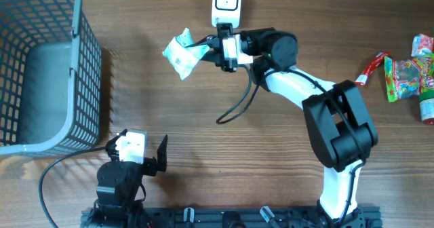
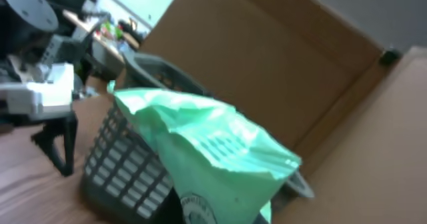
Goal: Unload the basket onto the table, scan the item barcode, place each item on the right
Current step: 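Lift the tissue pack with the right gripper and hold it at the scanner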
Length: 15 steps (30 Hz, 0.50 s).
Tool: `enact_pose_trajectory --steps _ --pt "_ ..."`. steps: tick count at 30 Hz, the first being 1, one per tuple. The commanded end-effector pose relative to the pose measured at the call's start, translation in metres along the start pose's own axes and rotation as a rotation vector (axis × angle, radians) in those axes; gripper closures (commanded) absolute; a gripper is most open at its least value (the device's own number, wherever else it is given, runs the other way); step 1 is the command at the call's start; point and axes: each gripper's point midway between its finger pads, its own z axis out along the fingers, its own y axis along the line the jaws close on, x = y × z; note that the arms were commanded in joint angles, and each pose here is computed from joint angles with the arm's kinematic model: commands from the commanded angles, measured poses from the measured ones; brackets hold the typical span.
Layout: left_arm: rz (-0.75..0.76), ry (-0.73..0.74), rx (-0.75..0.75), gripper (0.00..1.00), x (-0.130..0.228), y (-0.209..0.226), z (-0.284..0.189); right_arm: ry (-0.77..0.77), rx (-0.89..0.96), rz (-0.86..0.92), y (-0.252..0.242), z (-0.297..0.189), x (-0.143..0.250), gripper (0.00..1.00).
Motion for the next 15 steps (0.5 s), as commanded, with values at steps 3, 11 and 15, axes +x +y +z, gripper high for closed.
enact_pose_trajectory --steps 3,11,15 --pt "0.017 -0.001 0.003 0.0 0.001 -0.001 0.001 -0.034 -0.019 -0.253 0.003 0.007 -0.014 0.96" --pt "0.017 -0.001 0.003 0.0 0.001 -0.001 0.001 -0.039 -0.042 -0.438 0.007 0.008 -0.014 0.96" --pt "0.017 -0.001 0.003 0.0 0.001 -0.001 0.001 0.027 -0.051 -0.168 0.006 0.008 0.016 0.96"
